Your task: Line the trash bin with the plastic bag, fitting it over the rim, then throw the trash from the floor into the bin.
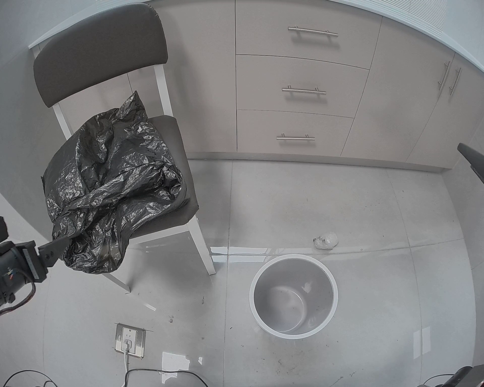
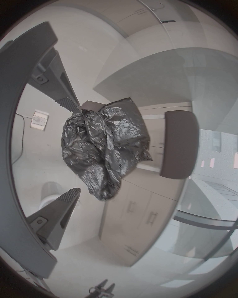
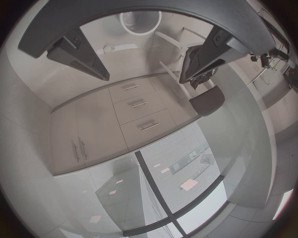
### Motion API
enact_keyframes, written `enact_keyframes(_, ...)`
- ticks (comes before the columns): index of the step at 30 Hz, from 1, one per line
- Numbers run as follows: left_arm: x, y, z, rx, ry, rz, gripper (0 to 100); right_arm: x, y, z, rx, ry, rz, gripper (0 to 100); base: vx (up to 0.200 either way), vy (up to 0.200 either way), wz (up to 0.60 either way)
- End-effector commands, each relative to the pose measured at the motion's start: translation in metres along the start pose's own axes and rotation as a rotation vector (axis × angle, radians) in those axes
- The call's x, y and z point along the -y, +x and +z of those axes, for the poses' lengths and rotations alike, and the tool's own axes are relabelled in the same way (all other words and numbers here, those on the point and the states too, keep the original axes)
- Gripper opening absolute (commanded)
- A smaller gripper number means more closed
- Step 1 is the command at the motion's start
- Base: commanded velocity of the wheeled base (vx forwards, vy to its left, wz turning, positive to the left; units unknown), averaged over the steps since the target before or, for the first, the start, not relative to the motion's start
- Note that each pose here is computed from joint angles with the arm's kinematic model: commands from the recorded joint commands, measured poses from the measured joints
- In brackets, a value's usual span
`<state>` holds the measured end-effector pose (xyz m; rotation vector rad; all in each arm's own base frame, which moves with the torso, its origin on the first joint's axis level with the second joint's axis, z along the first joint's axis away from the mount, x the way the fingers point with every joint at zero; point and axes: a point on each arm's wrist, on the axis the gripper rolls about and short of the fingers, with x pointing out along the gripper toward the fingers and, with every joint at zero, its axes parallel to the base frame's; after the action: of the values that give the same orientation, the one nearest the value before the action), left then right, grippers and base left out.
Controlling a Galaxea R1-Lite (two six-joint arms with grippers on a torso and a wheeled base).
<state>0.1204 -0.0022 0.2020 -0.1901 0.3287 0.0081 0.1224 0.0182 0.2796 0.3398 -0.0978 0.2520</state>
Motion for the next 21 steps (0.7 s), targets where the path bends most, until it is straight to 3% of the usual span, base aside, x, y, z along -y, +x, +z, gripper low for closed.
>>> enact_keyframes(1, -0.031, 0.075, -0.018, -0.238, 0.041, 0.153, 100, 0.004, 0.016, -0.012, -0.064, 0.013, 0.033, 100, 0.000, 0.000, 0.00)
enact_keyframes(6, -0.041, 0.091, -0.020, -0.230, 0.085, 0.118, 100, 0.006, 0.021, -0.016, -0.084, 0.019, 0.026, 100, 0.000, 0.000, 0.00)
enact_keyframes(13, -0.050, 0.110, -0.019, -0.223, 0.057, 0.011, 100, 0.009, 0.027, -0.022, -0.114, 0.023, 0.017, 100, 0.000, 0.000, 0.00)
enact_keyframes(17, -0.055, 0.125, -0.024, -0.229, 0.054, 0.012, 100, 0.008, 0.026, -0.022, -0.112, 0.023, 0.019, 100, 0.000, 0.000, 0.00)
enact_keyframes(21, -0.061, 0.126, -0.021, -0.178, 0.055, 0.030, 100, 0.008, 0.026, -0.021, -0.110, 0.023, 0.020, 100, 0.000, 0.000, 0.00)
